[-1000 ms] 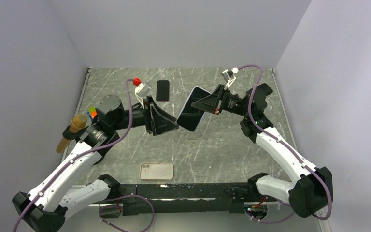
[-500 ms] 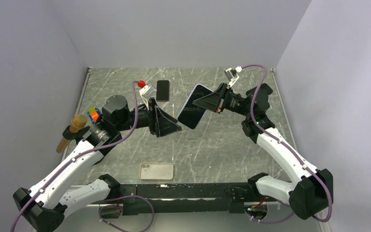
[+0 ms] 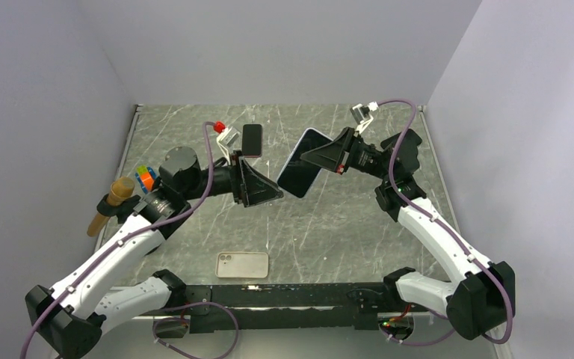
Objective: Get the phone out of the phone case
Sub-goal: Remove the phone case from the phone.
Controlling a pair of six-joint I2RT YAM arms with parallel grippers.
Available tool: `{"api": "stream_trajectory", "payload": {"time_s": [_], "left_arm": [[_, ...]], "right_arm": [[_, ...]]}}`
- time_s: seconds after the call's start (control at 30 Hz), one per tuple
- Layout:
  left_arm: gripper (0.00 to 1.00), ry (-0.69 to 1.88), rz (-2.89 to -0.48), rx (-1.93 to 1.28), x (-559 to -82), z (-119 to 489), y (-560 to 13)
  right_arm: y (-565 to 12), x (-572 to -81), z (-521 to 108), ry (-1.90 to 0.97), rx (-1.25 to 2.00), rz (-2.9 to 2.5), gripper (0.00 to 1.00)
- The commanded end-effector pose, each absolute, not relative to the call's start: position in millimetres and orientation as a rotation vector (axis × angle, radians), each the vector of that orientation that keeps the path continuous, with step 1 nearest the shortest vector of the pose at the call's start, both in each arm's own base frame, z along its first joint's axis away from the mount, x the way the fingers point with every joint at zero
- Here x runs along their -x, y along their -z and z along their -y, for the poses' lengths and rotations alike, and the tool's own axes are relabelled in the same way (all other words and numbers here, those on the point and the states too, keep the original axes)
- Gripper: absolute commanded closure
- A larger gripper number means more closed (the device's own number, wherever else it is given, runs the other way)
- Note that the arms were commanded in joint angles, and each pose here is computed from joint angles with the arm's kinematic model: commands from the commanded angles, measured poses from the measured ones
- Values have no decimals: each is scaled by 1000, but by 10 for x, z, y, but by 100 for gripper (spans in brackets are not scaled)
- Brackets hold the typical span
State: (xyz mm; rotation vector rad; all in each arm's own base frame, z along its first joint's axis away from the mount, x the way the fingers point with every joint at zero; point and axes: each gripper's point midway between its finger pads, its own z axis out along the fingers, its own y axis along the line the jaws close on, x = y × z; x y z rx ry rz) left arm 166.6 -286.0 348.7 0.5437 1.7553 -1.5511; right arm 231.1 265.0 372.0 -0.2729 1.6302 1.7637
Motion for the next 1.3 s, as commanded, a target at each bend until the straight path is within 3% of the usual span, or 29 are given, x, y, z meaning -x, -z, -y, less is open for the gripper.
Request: {"api": "stream_trajectory", "payload": {"time_s": [0.0, 0.4, 0.73, 0.83, 0.87, 0.97, 1.07, 1.13, 1.27], "left_arm": [[36, 1723, -1623, -573, -1562, 2966, -3820], [42, 1797, -1596, -530, -1647, 3055, -3883], [72, 1818, -1592, -667, -1628, 3148, -3826], [93, 1802, -1565, -667, -1663, 3161, -3875], [99, 1792, -1554, -651, -1687, 3157, -3906], [100, 1742, -1504, -572, -1780, 3112, -4038], [100, 1708, -1473, -486, -1868, 3051, -4162], [100, 1713, -1457, -420, -1927, 2999, -4253], [100, 1764, -1427, -294, -2016, 2893, -4374]], "right_arm": [[-3924, -2167, -2672, -1773, 374, -1534, 100], [-3830, -2118, -2744, -1751, 445, -1545, 100], [-3861, -1984, -2812, -1814, 609, -1554, 100], [-3862, -1961, -2805, -1819, 623, -1556, 100], [-3859, -1978, -2796, -1807, 610, -1558, 90], [-3837, -2068, -2761, -1742, 534, -1574, 45], [-3829, -2162, -2678, -1681, 405, -1550, 21], [-3774, -2258, -2586, -1638, 272, -1524, 13], [-3633, -2293, -2447, -1608, 136, -1468, 13]]}}
